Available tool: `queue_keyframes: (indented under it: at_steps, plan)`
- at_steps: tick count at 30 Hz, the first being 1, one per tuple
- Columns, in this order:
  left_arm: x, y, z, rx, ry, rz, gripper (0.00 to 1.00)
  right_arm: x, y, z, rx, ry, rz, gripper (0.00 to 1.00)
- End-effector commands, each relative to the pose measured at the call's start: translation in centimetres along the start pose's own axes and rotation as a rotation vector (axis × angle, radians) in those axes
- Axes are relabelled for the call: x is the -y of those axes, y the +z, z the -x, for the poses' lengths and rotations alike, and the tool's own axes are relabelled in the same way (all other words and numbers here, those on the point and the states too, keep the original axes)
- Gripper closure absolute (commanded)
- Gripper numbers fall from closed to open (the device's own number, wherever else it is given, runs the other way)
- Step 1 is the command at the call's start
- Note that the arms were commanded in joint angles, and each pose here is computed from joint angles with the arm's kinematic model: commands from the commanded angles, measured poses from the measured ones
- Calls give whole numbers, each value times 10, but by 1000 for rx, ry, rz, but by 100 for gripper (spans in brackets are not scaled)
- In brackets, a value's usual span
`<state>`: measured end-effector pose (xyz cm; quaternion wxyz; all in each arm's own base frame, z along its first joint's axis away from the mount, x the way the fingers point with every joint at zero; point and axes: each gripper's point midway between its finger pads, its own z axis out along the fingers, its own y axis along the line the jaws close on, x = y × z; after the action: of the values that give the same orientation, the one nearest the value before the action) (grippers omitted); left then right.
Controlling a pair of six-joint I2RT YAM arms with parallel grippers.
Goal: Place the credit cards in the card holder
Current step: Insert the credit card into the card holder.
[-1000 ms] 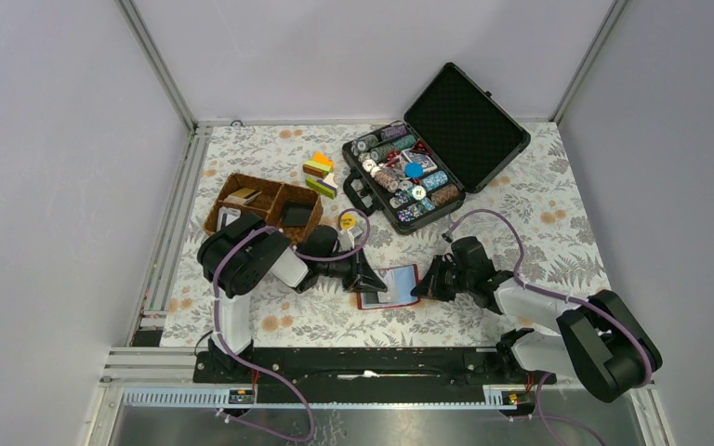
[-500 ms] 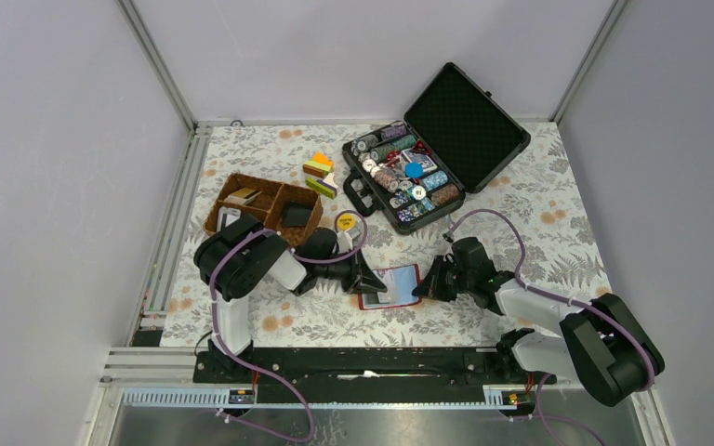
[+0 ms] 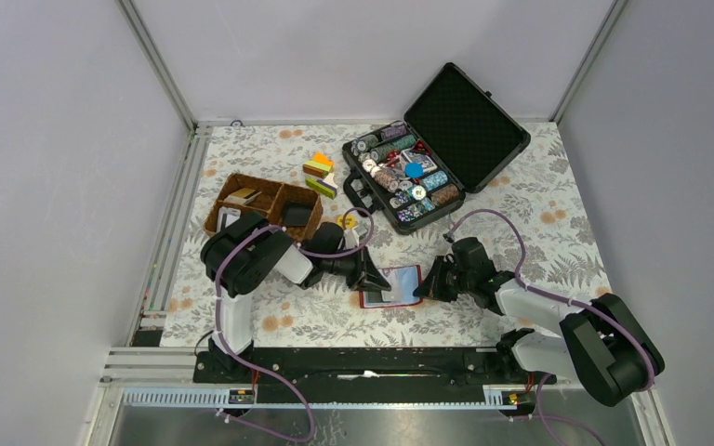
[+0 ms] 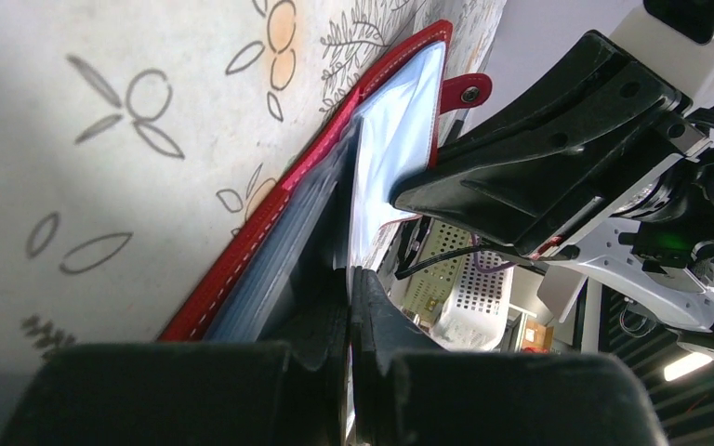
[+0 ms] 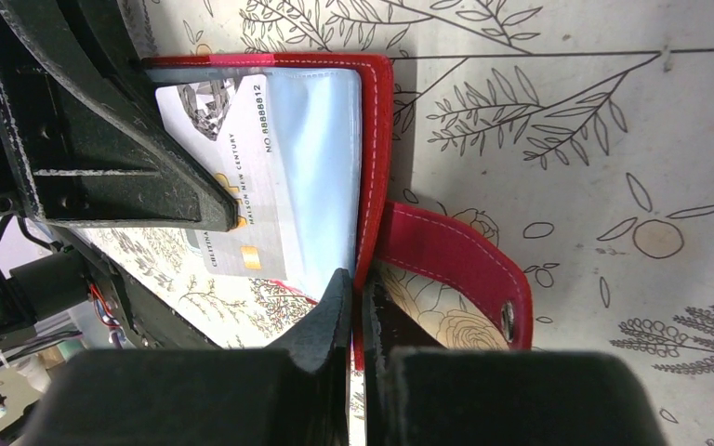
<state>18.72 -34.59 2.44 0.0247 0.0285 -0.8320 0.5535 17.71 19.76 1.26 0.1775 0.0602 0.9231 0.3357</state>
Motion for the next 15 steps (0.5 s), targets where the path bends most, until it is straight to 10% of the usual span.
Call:
queue_keyframes:
  at_steps: [1,15]
  plan:
    - [-20,7,-4,-24,-6,76,100,2,-1,7,20,-23,-26,100]
    - [-16,7,-14,-74,-20,63,100,2,-5,14,63,-22,-45,100]
